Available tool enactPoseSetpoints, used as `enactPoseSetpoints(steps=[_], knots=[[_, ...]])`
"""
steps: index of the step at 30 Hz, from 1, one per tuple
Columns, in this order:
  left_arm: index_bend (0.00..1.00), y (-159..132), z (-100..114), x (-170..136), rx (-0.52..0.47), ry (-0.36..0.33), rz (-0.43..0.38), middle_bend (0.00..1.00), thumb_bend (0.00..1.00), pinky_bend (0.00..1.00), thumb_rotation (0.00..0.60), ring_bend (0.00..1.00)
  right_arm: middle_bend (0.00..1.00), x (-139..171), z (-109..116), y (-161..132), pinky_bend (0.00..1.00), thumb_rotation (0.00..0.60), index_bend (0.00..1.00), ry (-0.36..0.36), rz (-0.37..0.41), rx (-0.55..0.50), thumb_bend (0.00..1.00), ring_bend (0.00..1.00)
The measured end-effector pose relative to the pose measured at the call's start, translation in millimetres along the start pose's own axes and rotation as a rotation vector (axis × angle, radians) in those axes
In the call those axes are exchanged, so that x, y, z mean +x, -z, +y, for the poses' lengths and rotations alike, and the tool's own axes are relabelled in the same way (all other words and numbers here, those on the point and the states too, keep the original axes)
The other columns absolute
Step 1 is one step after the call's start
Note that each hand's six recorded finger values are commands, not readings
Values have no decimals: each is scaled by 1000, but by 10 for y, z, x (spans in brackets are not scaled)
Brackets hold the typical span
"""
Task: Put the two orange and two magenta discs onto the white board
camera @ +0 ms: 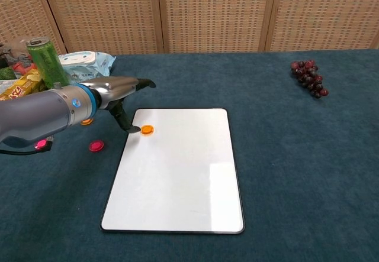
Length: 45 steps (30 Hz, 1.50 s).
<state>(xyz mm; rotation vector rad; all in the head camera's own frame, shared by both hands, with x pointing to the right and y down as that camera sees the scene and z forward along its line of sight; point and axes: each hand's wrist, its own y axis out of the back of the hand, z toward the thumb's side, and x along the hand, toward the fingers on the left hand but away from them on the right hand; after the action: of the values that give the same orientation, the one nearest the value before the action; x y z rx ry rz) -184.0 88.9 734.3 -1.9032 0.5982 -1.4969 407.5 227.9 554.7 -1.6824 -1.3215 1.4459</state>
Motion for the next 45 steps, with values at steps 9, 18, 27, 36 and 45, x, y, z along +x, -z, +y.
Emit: enactPoseSetpoints(steps=[9,18,27,36,45], knots=[[272,478,111,-67,-20,-44,58,0,314,0,600,0,0,0,-1,-4,0,600,0,0,2,2,132,0],[324,1074,45,-93,-40,-31,140,0,321,0,600,0,0,1,-3,-8,0,600,0,0,0,3,131,0],[326,1352,-78,-71,-30,-21,175,0,322,0,600,0,0,0,-4,-9,0,600,0,0,-1,4,131,0],[336,1340,-176,-48,-35,1,165,0,324,0,600,0,0,0,-4,-7,0,600,0,-2,-3,0,131,0],[355,1323,-208,-26,-27,5,171,0,326,0,600,0,0,1,-4,-5,0,600,0,-3,-3,-1,131,0]])
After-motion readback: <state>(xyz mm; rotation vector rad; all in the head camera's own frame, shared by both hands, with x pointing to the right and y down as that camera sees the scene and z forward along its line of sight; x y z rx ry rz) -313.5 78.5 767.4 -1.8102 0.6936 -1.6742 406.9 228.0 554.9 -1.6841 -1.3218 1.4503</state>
